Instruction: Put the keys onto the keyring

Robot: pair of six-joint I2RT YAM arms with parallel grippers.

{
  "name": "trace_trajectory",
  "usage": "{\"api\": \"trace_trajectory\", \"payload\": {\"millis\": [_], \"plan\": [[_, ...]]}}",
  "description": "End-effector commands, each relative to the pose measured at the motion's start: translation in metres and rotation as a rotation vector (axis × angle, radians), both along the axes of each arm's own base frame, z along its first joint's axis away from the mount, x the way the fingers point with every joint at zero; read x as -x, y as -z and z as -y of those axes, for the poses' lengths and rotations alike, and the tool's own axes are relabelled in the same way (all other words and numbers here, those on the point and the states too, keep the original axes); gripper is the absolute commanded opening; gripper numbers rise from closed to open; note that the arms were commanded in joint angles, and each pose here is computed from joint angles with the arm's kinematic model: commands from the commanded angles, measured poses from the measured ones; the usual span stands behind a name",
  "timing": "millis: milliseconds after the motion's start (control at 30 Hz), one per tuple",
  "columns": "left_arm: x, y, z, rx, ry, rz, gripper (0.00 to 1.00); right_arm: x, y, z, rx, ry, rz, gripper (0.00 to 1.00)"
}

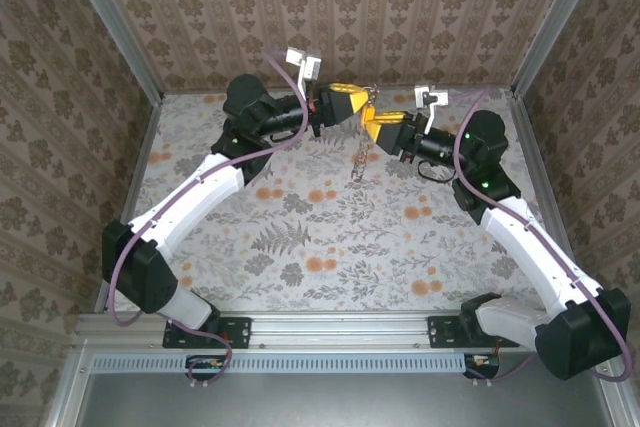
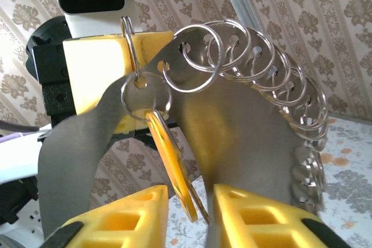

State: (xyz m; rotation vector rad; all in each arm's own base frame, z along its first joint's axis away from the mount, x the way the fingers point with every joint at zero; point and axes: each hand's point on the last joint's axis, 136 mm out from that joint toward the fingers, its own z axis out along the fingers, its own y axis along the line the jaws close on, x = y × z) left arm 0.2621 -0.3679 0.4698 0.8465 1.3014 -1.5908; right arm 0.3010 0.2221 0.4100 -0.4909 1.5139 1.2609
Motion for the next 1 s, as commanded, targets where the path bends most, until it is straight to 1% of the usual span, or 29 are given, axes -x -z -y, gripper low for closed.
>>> {"api": "trace_trajectory", "payload": {"millis": [0,67,133,233,300,500,700,867,933,967], "plan": [[0.005,-0.013,-0.001,0.053,0.001,0.031,0.0,0.007,-0.025,-0.007,-0.028,-0.031,0.074,0.22],[0.004,-0.012,0.0,0.055,0.0,0.026,0.0,0.008,-0.025,-0.01,-0.028,-0.047,0.072,0.21],[0.004,-0.013,0.0,0.059,0.001,0.026,0.0,0.009,-0.026,-0.012,-0.028,-0.053,0.076,0.14],[0.004,-0.012,0.001,0.06,0.005,0.02,0.0,0.011,-0.027,-0.013,-0.029,-0.058,0.08,0.08],[0.003,-0.012,0.002,0.063,0.005,0.021,0.0,0.012,-0.029,-0.014,-0.031,-0.067,0.082,0.0],[0.002,-0.015,0.0,0.097,0.0,0.012,0.0,0.013,-0.027,-0.023,-0.024,-0.097,0.069,0.0],[0.003,-0.018,0.0,0.128,0.013,-0.008,0.0,0.005,-0.016,-0.034,0.007,-0.112,0.025,0.0],[0.0,-0.014,0.0,0.133,0.009,-0.024,0.0,0.006,-0.013,-0.033,0.044,-0.092,0.012,0.0],[0.0,-0.014,0.0,0.136,0.007,-0.027,0.0,0.01,-0.012,-0.027,0.07,-0.067,0.01,0.18],[-0.001,-0.013,0.0,0.136,0.004,-0.031,0.0,0.012,-0.012,-0.024,0.08,-0.05,0.009,0.29]]}}
